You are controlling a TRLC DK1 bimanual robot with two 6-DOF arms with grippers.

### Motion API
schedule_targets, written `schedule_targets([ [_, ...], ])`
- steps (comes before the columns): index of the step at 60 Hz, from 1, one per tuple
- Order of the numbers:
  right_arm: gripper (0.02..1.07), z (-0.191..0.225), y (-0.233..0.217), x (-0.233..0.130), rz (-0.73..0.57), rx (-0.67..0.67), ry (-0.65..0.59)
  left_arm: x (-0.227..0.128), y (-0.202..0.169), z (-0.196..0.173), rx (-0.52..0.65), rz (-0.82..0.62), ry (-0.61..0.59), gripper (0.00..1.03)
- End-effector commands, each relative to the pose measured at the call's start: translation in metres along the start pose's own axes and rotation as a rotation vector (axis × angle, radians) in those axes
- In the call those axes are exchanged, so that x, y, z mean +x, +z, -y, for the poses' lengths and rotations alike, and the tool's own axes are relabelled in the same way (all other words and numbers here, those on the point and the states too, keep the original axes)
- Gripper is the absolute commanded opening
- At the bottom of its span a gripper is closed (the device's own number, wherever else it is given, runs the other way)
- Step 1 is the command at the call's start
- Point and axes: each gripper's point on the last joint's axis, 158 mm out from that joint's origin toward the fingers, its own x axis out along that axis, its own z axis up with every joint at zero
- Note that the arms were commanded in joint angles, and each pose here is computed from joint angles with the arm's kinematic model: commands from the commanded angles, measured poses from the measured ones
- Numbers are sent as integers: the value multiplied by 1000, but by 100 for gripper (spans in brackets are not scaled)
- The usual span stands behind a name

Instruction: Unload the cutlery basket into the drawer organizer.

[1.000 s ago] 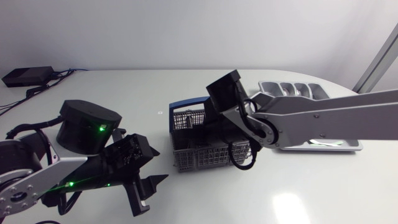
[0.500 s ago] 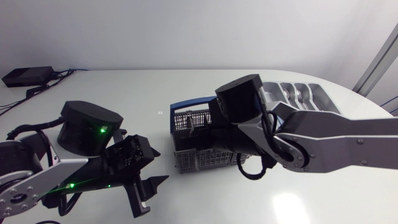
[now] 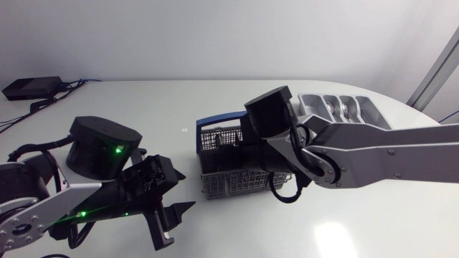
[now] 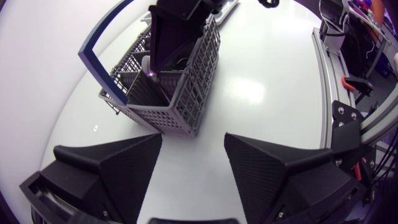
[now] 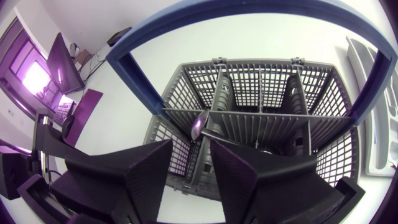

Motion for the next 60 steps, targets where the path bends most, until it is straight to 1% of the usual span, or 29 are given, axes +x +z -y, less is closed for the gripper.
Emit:
schedule_targets([
  [1, 50, -1, 11, 4, 27, 38, 0, 5, -12, 7, -9, -23, -10, 71],
  [21, 50, 1, 14, 20, 18, 66, -22, 6, -17, 2, -17, -22, 5, 71],
  [31, 49, 5, 21, 23, 49, 73, -39, 6, -20, 1, -15, -26, 10, 72],
  [41, 34, 6, 24, 24, 72, 71, -46, 6, -20, 2, -10, -24, 10, 71],
  [42, 31, 5, 25, 24, 75, 69, -46, 7, -21, 2, -9, -26, 9, 71],
  [48, 27, 6, 22, 27, 67, 70, -51, 7, -20, 1, -8, -23, 12, 71],
  [52, 17, 7, 22, 28, 71, 69, -49, 6, -20, 1, -7, -22, 11, 71],
  [60, 12, 7, 21, 28, 72, 67, -48, 6, -20, 2, -8, -21, 11, 71],
])
